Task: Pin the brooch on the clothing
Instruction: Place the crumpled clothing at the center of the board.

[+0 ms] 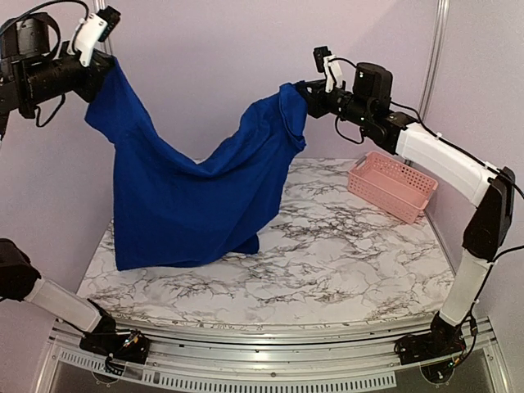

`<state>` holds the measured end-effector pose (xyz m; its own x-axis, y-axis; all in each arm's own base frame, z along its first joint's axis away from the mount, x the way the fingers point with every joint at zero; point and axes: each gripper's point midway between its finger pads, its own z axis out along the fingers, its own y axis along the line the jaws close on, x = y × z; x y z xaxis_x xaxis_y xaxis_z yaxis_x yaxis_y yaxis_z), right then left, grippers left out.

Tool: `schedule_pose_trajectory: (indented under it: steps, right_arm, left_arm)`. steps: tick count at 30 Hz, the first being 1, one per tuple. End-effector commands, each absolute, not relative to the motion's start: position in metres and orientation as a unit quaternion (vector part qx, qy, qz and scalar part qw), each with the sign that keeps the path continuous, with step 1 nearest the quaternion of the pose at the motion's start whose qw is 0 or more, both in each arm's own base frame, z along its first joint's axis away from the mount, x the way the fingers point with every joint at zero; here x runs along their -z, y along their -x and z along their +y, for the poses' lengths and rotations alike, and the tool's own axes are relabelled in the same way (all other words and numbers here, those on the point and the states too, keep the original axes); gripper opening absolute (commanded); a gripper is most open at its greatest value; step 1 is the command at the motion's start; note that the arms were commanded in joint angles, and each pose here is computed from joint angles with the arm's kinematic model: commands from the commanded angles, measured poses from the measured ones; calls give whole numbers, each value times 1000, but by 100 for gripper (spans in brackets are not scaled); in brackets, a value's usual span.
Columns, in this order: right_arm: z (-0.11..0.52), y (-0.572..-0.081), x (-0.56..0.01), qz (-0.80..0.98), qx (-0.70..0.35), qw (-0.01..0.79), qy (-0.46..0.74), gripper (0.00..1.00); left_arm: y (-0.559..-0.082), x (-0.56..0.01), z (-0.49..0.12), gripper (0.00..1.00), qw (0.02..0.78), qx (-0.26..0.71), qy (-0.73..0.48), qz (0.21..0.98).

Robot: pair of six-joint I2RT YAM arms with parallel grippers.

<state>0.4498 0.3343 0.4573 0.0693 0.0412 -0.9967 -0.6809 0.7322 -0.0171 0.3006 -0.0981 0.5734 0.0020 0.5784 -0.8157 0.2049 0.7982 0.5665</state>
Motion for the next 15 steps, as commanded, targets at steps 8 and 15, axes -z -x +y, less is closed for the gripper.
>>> schedule_pose_trajectory:
  steps: [8,15]
  right_arm:
    - [264,-552,-303,779,-315,538,66,0]
    - [189,-536,-237,865,-238,442,-17,35]
  left_arm:
    - [-221,-363,-372,0,390,98,-651,644]
    - [-118,-239,-488,6,240,157,-788,545]
